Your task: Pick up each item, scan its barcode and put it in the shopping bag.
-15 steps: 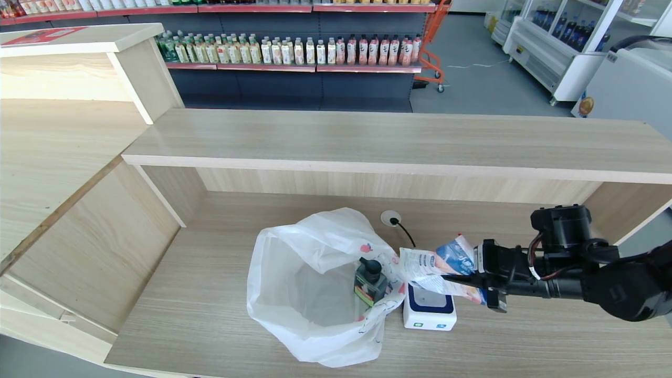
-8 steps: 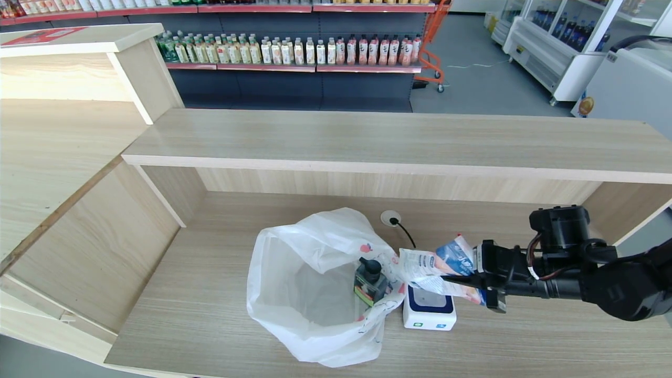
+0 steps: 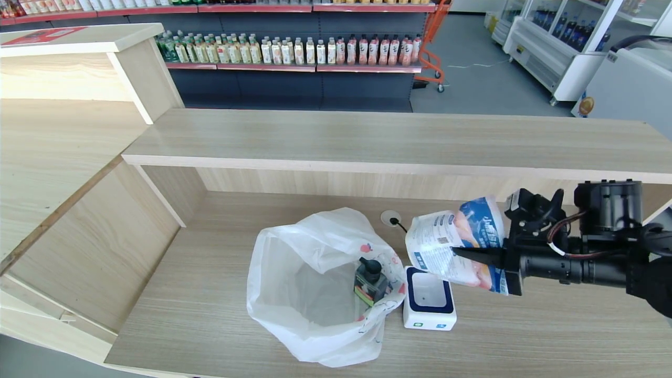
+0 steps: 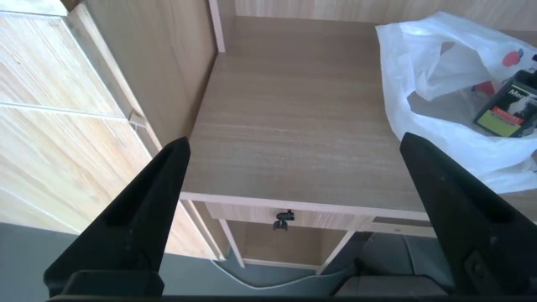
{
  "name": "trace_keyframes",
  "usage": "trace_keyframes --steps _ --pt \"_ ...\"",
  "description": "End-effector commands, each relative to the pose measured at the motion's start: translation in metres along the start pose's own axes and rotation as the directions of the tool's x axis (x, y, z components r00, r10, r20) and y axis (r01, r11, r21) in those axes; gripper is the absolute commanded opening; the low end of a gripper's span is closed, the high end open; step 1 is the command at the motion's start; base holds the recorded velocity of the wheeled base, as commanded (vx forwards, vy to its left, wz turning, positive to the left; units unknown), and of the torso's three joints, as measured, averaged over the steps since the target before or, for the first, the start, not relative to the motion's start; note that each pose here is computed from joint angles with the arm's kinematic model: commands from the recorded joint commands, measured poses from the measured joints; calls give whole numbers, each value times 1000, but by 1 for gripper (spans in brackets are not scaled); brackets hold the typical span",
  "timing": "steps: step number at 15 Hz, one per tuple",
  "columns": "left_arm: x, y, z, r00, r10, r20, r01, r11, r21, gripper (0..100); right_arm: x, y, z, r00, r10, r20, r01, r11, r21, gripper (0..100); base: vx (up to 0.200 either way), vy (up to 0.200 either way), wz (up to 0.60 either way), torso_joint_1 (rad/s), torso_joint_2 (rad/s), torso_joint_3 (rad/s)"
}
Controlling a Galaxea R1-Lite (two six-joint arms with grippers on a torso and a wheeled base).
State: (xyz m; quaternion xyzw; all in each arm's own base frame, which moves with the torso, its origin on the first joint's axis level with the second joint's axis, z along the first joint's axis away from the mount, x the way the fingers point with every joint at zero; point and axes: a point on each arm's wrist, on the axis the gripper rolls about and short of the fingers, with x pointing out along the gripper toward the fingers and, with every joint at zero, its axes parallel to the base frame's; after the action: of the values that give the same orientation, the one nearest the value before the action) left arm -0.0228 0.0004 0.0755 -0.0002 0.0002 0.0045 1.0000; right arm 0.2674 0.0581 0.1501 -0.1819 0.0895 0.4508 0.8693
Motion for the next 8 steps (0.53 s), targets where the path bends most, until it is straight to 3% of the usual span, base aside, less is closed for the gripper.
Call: trace_keyframes --steps 1,3,5,8 --pt "0 0 0 1000 0 0 0 1000 0 100 -30 22 47 991 -37 127 25 995 94 0 0 0 0 0 0 0" --pt "0 0 0 1000 0 0 0 1000 0 100 -28 30 52 991 -65 115 35 970 241 0 0 0 0 0 0 0" --pt "0 0 0 1000 0 0 0 1000 0 100 -25 46 61 993 -74 95 23 891 454 0 0 0 0 0 0 0" --pt "0 0 0 1000 0 0 0 1000 0 100 -22 55 60 998 -34 58 -6 821 571 0 0 0 0 0 0 0"
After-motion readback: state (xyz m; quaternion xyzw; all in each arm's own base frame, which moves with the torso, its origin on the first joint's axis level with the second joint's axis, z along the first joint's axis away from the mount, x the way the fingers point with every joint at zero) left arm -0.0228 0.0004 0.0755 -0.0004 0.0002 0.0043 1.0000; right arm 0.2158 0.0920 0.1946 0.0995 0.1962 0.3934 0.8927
